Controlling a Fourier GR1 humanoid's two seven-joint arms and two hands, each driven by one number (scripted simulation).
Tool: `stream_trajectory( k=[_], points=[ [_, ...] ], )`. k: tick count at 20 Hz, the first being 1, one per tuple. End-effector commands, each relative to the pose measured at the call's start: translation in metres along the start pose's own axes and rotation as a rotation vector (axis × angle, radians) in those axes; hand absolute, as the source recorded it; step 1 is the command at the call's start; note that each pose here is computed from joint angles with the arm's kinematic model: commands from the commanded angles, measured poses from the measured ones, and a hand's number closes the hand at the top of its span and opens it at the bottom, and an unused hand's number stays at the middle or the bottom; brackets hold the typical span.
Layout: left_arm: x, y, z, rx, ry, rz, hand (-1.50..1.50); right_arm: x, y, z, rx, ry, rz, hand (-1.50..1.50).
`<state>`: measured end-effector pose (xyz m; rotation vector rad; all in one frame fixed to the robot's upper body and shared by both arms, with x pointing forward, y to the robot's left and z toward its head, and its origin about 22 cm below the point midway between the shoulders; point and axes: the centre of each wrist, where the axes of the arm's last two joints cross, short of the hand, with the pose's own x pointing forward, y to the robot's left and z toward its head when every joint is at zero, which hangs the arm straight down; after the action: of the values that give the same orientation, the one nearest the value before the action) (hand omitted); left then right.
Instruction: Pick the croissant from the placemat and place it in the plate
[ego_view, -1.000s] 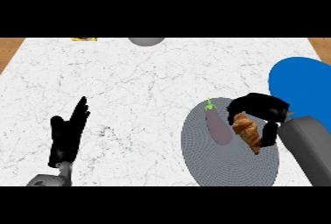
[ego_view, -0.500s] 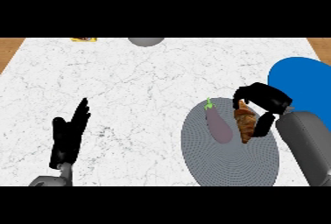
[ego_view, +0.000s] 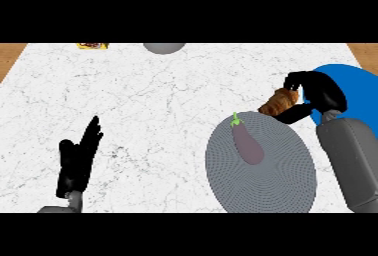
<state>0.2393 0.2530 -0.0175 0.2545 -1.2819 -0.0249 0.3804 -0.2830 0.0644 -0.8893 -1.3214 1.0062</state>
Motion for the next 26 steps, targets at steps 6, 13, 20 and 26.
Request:
stream_trajectory(
  k=[6,13,20,26],
  points=[
    [-0.013,0.023,0.003,0.026,0.012,-0.002,0.0,0.018,-0.076,0.024,-0.492,0.131,-0.043,1.5],
    [0.014,-0.003,-0.007,-0.01,-0.004,0.008,0.0,-0.007,-0.096,0.047,-0.523,0.312,-0.079,1.5],
    [0.007,-0.015,0.001,-0.01,-0.015,-0.005,0.0,-0.058,-0.121,0.033,-0.517,0.397,-0.094,1.5],
    [0.016,-0.015,0.0,-0.023,0.002,0.007,0.0,-0.106,-0.109,0.033,-0.45,0.452,-0.049,1.5]
  ],
)
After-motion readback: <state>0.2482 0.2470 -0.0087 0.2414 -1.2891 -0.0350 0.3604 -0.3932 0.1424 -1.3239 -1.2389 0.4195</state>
